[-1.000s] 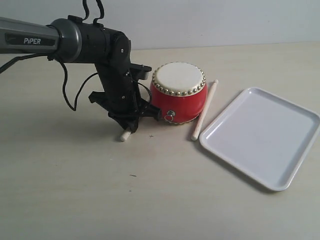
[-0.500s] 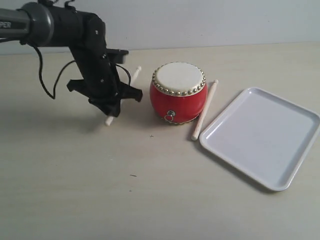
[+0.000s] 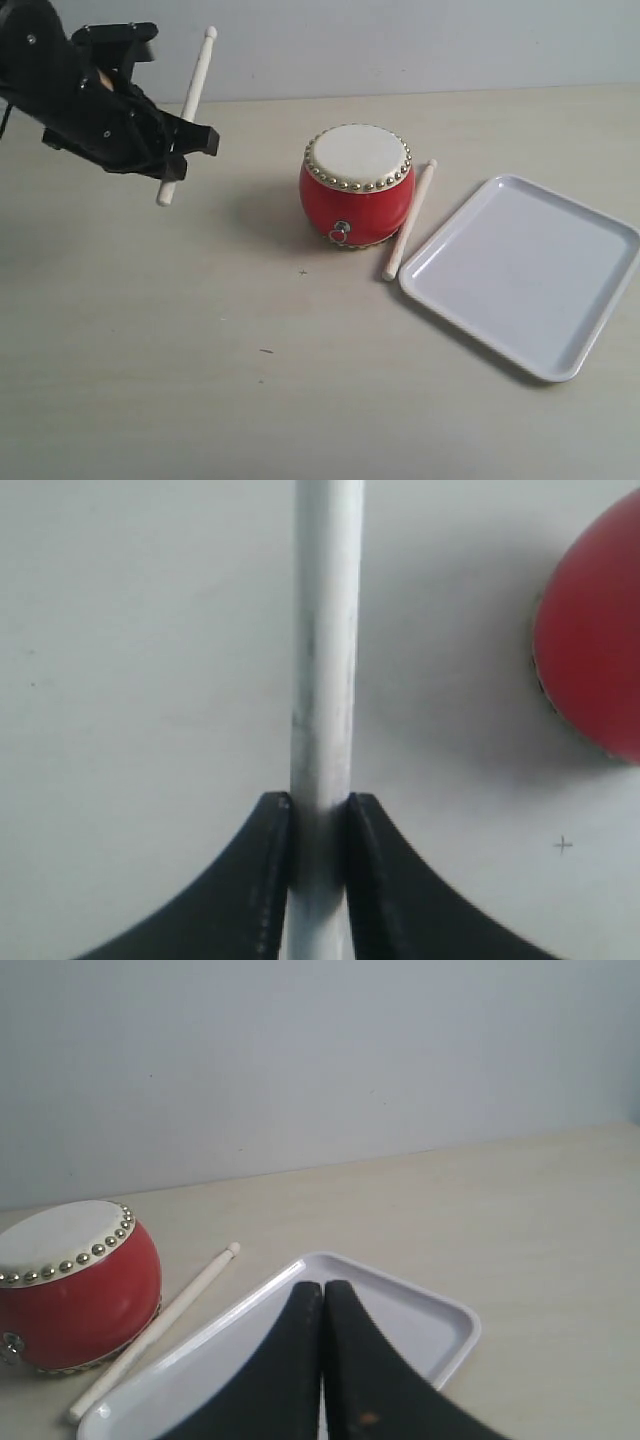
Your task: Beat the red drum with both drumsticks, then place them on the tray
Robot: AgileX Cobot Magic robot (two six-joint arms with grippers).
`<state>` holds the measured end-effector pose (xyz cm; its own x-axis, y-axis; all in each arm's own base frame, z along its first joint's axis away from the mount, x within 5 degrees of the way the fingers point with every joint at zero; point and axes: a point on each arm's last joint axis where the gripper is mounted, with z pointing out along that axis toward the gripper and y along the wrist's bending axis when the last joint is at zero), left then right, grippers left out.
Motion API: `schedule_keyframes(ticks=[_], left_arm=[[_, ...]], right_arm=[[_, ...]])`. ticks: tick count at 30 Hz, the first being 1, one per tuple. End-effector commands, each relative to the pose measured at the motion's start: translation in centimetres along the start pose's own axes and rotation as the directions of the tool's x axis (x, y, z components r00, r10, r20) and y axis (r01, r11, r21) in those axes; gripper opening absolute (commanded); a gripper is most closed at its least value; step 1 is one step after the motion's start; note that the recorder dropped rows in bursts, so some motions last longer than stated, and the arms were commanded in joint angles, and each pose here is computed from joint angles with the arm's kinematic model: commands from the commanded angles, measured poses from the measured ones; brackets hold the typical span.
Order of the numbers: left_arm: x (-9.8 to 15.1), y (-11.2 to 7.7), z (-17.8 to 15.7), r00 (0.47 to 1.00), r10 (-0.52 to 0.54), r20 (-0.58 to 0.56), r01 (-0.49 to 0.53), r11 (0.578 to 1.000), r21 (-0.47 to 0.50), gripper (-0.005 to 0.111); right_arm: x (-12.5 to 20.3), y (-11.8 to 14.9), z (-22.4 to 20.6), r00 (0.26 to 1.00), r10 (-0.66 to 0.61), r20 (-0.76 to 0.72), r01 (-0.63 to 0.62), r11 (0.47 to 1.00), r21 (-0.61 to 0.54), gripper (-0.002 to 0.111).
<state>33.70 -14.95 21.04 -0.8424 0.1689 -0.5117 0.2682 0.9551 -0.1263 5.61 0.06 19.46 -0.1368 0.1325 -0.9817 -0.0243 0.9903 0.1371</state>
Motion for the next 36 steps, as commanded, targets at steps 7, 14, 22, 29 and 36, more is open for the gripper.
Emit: schedule_keyframes(ticks=[7,14,22,29,36], left_arm=[[3.8,0.7,-2.7,0.993,0.022,0.118,-0.023,1.0,0.008,0.0],[5.0,0.9,-3.5,0.99,0.017,0.141,-0.019,1.0,0.009,0.0],[6.2,1.1,-4.7,0.988,0.028,0.154,-0.03,1.0,0.009,0.0],[6.7,1.2,-4.7,0.985,0.032,0.172,-0.034,0.999,0.008,0.0],[6.5,1.2,-4.7,0.979,0.036,0.202,-0.039,0.999,0.009,0.0]], right_arm=[[0.1,0.0,0.0,1.0,-0.012,0.007,0.012,1.0,-0.002,0.0],[0.1,0.0,0.0,1.0,-0.016,0.003,0.016,1.0,0.0,0.0],[-0.1,0.1,0.0,0.999,-0.016,0.03,0.016,1.0,-0.011,0.0],[-0.2,0.2,0.0,0.999,0.013,0.038,-0.013,1.0,-0.02,0.0],[-0.2,0.1,0.0,0.998,-0.043,0.037,0.043,0.999,-0.008,0.0]])
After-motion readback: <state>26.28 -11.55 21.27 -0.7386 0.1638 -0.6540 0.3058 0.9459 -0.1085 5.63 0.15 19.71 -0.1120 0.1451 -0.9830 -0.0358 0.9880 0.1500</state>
